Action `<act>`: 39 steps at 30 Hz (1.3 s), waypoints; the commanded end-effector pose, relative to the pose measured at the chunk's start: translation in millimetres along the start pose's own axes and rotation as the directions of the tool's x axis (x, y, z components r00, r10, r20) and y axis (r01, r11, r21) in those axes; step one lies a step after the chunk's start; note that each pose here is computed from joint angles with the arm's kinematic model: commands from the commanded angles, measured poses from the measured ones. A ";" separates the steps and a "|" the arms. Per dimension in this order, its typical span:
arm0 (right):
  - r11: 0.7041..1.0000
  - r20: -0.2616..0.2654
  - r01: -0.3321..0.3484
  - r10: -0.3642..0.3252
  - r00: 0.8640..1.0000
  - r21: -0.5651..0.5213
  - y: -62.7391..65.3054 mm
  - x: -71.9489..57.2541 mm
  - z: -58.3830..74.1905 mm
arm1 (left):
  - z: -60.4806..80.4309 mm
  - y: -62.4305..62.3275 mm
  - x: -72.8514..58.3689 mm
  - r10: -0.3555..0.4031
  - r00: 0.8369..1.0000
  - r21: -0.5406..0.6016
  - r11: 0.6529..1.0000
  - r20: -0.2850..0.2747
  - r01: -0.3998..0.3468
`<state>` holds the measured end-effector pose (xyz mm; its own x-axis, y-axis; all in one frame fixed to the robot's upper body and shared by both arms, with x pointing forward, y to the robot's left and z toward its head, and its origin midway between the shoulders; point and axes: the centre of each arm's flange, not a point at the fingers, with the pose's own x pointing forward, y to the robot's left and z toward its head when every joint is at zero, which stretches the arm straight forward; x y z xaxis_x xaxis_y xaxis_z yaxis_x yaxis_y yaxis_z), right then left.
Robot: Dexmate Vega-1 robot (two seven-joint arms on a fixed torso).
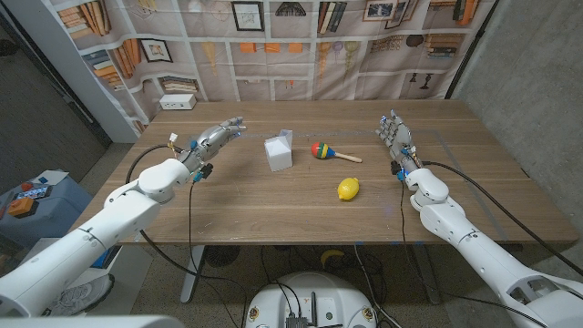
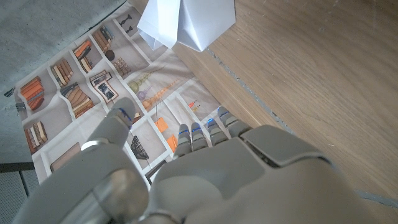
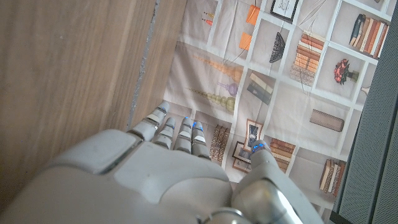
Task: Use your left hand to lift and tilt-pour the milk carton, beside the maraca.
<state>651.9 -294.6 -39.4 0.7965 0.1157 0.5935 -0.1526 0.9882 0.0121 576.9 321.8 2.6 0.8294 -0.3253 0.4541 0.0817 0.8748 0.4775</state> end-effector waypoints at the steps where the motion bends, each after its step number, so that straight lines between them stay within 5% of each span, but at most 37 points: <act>1: 1.000 -0.002 -0.001 0.001 1.000 0.001 -0.8 1.1 -3.4 | 5.4 4.0 2.7 -0.068 0.997 0.086 0.994 -0.031 0.071; 21: 1.000 0.002 0.023 -0.023 1.000 0.003 5.8 -9.5 -7.2 | 3.2 12.8 16.5 -0.173 0.979 0.202 0.960 -0.109 0.192; 32: 0.999 0.007 0.033 -0.033 0.999 0.006 7.4 -12.7 -8.4 | -2.3 2.0 25.8 -0.218 0.962 0.270 0.928 -0.163 0.256; 39: 0.999 0.009 0.037 -0.037 0.999 0.005 6.5 -14.2 -8.3 | -9.1 -8.1 26.5 -0.192 0.968 0.320 0.918 -0.163 0.235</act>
<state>646.6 -288.5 -52.4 0.7973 0.0877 0.5972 -0.1331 0.9906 0.0322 596.2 318.3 13.2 0.8672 -0.4366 0.2394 0.1267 0.6583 0.7420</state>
